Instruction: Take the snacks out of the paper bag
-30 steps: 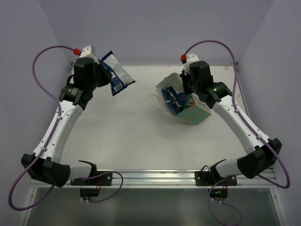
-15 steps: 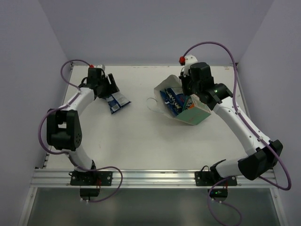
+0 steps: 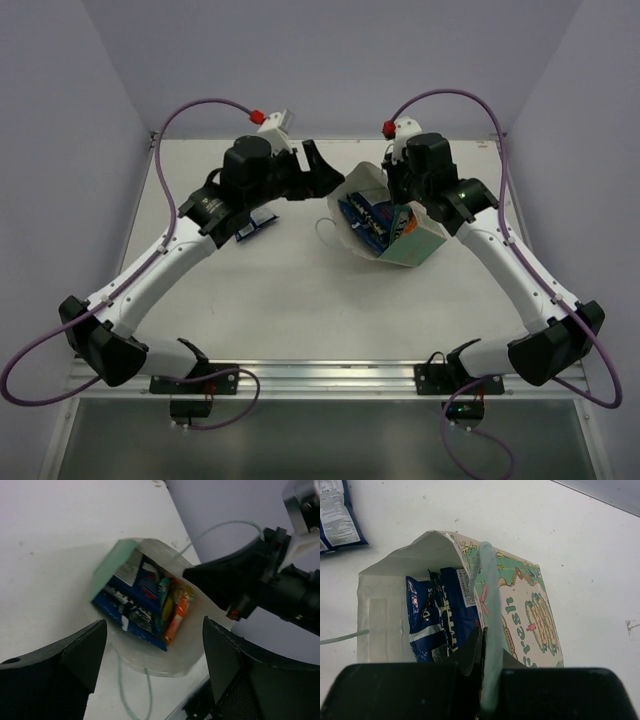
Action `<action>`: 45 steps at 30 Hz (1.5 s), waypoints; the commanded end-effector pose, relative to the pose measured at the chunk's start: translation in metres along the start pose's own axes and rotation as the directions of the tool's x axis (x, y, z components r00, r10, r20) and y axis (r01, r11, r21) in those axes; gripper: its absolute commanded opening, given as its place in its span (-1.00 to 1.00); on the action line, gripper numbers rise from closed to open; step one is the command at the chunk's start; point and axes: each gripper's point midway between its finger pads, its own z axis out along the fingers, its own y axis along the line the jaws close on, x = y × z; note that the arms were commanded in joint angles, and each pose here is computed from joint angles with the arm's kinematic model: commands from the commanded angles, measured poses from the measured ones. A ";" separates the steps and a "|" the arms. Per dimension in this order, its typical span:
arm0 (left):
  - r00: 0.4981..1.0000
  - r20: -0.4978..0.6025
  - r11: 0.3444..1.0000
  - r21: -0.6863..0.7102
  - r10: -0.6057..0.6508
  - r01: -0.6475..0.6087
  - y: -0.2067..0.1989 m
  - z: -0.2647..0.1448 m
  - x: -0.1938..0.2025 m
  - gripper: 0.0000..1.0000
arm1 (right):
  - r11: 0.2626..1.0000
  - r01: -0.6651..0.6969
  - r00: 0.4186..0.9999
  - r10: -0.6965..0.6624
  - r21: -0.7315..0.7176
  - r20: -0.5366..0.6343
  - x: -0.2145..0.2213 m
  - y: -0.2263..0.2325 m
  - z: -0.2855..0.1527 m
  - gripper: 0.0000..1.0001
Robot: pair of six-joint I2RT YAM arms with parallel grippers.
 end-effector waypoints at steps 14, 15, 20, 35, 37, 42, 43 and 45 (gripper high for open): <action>0.983 -0.135 0.988 -0.105 -0.126 0.112 -0.026 0.069 0.089 0.48 | 0.993 -0.108 0.993 0.105 0.057 0.063 -0.004 -0.004 0.001 -1.00; 0.982 -0.140 0.988 -0.112 -0.123 0.107 -0.023 0.072 0.092 0.48 | 0.992 -0.113 0.992 0.110 0.057 0.062 -0.002 -0.003 0.002 -1.00; 0.979 -0.163 0.988 -0.118 -0.122 0.104 -0.021 0.087 0.100 0.45 | 0.990 -0.132 0.990 0.130 0.054 0.050 0.007 0.005 0.005 -1.00; 0.965 -0.127 0.968 -0.129 -0.231 0.214 -0.019 0.095 0.105 0.09 | 0.988 -0.142 0.987 0.137 0.054 0.082 0.003 0.017 -0.001 -1.00; 0.964 -0.110 0.968 -0.099 -0.242 0.232 -0.024 0.096 0.101 0.06 | 0.989 -0.136 0.988 0.132 0.055 0.076 0.005 0.019 0.000 -1.00; 0.965 -0.089 0.966 -0.096 -0.248 0.239 -0.024 0.106 0.098 0.08 | 0.990 -0.138 0.988 0.134 0.043 0.076 0.006 0.023 0.000 -1.00; 0.963 -0.098 0.966 -0.095 -0.250 0.241 -0.026 0.109 0.098 0.08 | 0.990 -0.139 0.988 0.135 0.039 0.073 0.006 0.024 0.000 -1.00; 0.959 -0.132 0.965 -0.112 -0.251 0.238 -0.021 0.120 0.111 0.09 | 0.990 -0.140 0.988 0.137 0.033 0.074 0.005 0.025 0.000 -1.00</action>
